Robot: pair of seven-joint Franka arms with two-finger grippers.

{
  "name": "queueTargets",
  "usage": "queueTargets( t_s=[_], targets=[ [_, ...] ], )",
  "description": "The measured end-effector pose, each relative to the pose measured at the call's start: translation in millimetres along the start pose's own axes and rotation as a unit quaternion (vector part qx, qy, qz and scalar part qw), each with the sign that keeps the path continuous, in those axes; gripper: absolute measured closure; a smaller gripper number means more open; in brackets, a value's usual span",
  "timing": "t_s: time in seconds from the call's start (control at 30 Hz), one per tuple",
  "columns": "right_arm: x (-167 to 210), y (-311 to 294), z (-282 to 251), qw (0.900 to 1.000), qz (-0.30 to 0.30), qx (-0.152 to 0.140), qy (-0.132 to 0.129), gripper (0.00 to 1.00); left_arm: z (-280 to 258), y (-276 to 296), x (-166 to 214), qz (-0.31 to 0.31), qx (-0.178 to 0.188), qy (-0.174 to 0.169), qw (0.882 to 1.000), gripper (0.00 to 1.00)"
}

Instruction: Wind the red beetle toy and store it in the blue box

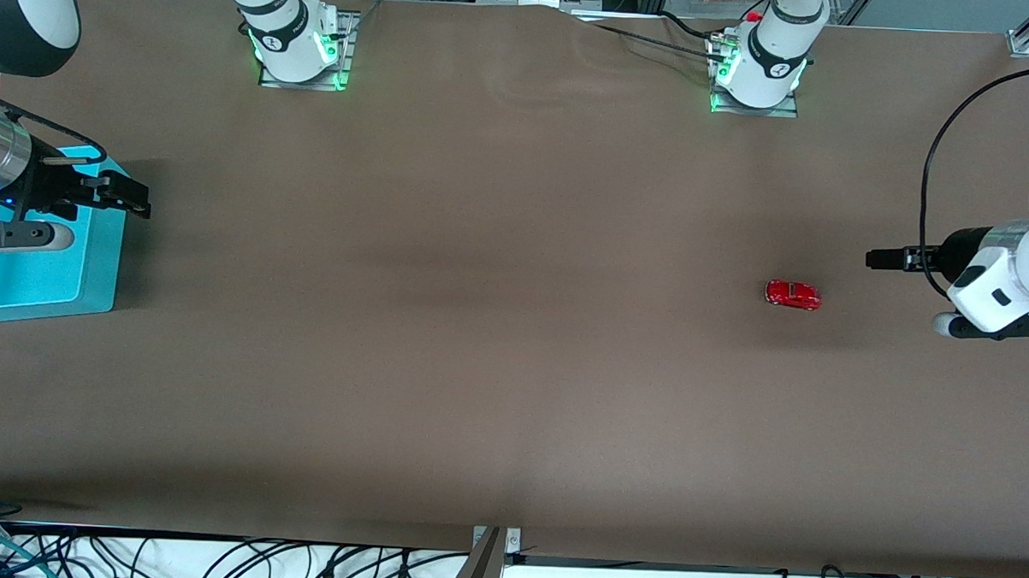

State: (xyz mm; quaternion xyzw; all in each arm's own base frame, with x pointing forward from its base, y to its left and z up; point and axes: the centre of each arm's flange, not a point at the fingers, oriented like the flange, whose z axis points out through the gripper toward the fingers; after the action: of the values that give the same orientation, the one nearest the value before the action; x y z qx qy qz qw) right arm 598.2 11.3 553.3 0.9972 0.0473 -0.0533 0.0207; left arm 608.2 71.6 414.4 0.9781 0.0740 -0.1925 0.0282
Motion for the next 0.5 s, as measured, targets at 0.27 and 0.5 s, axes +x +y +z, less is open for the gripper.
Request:
queueTargets(
  t_s=[0.27, 0.5],
  targets=[
    [0.2, -0.1, 0.4, 1.0, 0.0, 0.0, 0.0, 0.0, 2.8, 0.0, 0.0, 0.0, -0.001, -0.002, 1.0, 0.0],
    [0.4, -0.1, 0.7, 1.0, 0.0, 0.0, -0.001, 0.0, 14.1, 1.5, -0.5, -0.046, 0.001, -0.013, 0.999, 0.0]
  ],
)
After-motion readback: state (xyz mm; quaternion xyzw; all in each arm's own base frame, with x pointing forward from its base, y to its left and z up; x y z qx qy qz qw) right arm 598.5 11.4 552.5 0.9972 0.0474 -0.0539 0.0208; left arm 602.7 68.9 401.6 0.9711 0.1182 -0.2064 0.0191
